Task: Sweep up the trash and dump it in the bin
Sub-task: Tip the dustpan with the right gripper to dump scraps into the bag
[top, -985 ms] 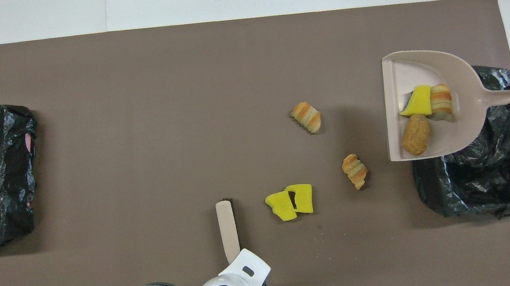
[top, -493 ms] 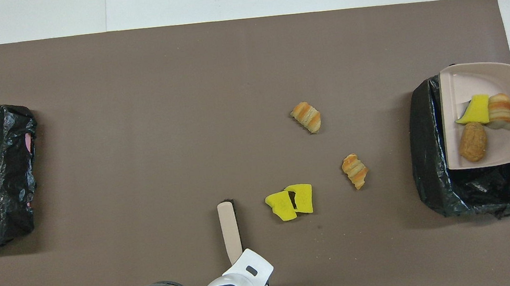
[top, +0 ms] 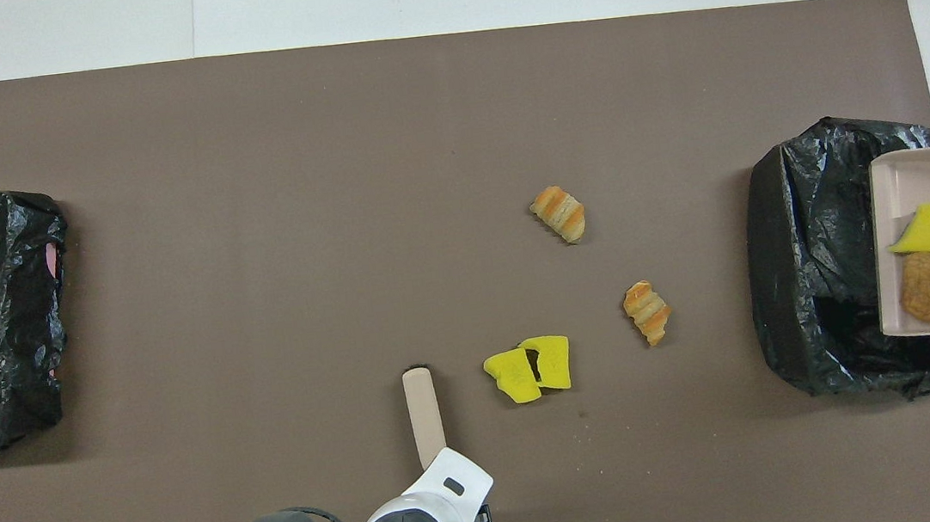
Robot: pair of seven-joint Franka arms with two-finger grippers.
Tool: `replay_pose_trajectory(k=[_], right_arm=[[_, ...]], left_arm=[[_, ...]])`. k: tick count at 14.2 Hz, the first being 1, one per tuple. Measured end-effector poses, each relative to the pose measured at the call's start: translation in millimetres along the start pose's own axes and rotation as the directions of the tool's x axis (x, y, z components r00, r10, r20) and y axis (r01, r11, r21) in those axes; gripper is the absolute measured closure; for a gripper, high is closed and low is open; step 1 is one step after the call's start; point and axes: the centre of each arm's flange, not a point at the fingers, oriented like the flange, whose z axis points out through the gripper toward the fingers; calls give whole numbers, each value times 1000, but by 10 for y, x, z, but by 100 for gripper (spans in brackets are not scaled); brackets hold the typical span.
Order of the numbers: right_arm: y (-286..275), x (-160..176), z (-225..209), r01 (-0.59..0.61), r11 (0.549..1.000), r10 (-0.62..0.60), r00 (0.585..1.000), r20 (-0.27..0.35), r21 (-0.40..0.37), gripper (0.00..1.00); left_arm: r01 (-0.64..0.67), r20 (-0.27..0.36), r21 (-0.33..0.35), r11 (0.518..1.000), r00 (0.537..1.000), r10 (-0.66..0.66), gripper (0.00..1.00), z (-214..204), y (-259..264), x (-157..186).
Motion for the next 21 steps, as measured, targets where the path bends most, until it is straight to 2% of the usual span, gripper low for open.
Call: replay_pose_trajectory(k=[1,4,7,11,14,18,21], right_arm=[[-71,30,-5,-13,1000,13,999,33,-2,69],[-179,167,-102,-22,999,25,995,94,-28,69],[-217,229,-144,-33,999,38,992,121,-42,69],[-179,323,-266,-11,996,28,980,198,-88,69],[-155,379,-348,18,993,10,971,240,-114,69],[-109,403,-614,84,983,-39,964,262,-161,69],[-87,345,-767,74,980,-30,972,232,-182,69]], left_arm=[[14,1,-2,1000,1000,-14,1,-6,-27,50],[74,-2,-21,997,997,-74,0,-82,-166,287],[126,-18,-61,990,992,-127,0,-288,-329,622],[138,-2,-71,988,990,-139,0,-700,-288,782],[145,-38,-98,984,988,-150,0,-1085,-389,1003],[143,-60,-93,985,987,-149,0,-1830,-1011,1490],[116,-73,-64,991,990,-121,0,-1988,-1529,1734]])
